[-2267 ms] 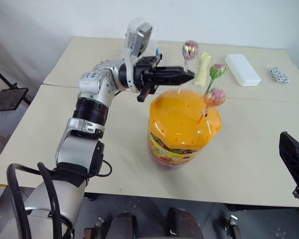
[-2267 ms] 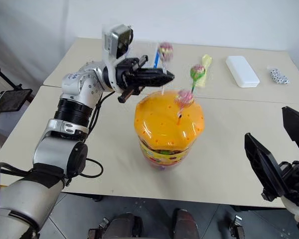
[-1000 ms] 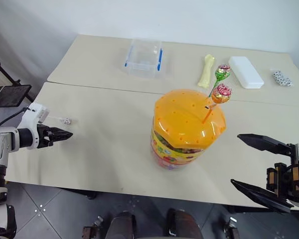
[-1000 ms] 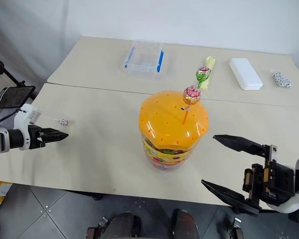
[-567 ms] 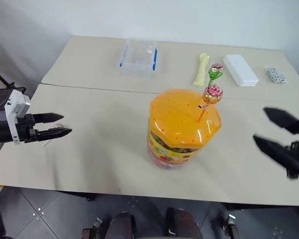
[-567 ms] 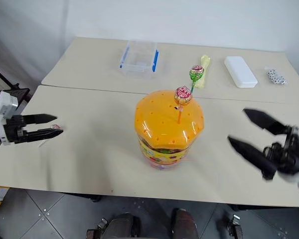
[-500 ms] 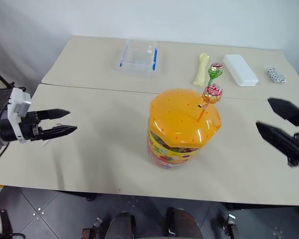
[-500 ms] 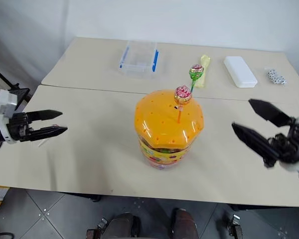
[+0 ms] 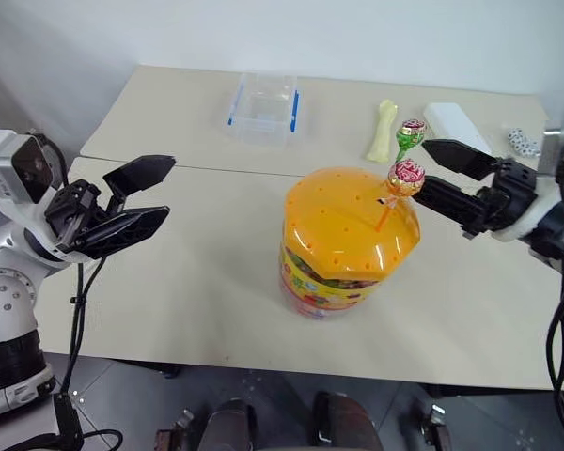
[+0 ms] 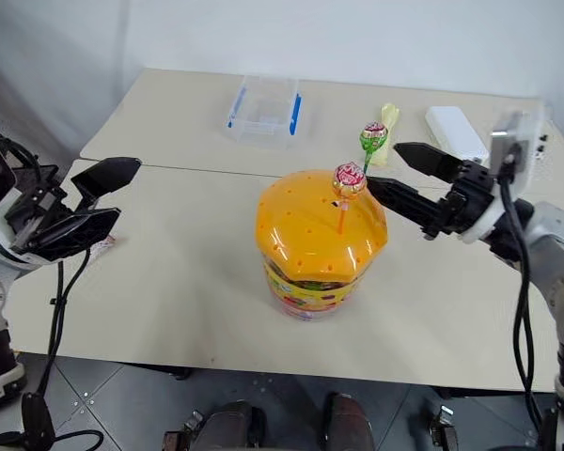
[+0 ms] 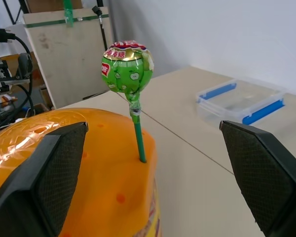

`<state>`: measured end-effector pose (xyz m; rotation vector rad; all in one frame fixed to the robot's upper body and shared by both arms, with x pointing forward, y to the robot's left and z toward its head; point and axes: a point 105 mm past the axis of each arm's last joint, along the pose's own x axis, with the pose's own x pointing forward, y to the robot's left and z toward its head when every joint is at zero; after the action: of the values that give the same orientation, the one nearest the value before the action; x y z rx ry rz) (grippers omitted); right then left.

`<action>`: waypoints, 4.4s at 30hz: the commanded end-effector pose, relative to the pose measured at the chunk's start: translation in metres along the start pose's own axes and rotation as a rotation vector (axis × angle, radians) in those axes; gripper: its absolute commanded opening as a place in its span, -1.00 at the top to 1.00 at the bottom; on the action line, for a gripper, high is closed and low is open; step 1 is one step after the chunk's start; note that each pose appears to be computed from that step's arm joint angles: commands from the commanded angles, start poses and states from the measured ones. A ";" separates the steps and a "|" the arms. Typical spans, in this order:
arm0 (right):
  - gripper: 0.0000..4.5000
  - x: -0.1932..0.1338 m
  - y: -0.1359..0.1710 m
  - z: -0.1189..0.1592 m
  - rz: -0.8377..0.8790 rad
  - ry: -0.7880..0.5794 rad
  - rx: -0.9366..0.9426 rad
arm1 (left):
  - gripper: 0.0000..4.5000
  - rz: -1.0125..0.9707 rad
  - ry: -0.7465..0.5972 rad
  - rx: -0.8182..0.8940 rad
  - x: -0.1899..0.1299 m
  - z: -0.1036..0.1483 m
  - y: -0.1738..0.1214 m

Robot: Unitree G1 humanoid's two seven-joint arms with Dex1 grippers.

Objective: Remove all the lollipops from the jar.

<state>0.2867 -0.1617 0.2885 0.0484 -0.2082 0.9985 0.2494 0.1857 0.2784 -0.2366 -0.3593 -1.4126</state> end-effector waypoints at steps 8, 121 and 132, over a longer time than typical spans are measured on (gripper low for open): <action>-0.45 0.016 0.002 0.003 0.065 0.003 -0.009 | -1.00 -0.032 -0.013 0.020 0.005 -0.002 -0.004; 0.99 -0.114 -0.035 0.066 -0.297 -0.057 -0.062 | -1.00 -0.265 -0.106 -0.012 0.042 -0.034 -0.031; 0.99 -0.208 -0.086 -0.078 -0.802 0.698 0.067 | -1.00 -0.270 0.372 0.042 0.005 -0.091 -0.012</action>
<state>0.2610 -0.3641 0.1894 -0.1007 0.3974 0.2302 0.2479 0.1433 0.2015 0.0539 -0.1363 -1.6675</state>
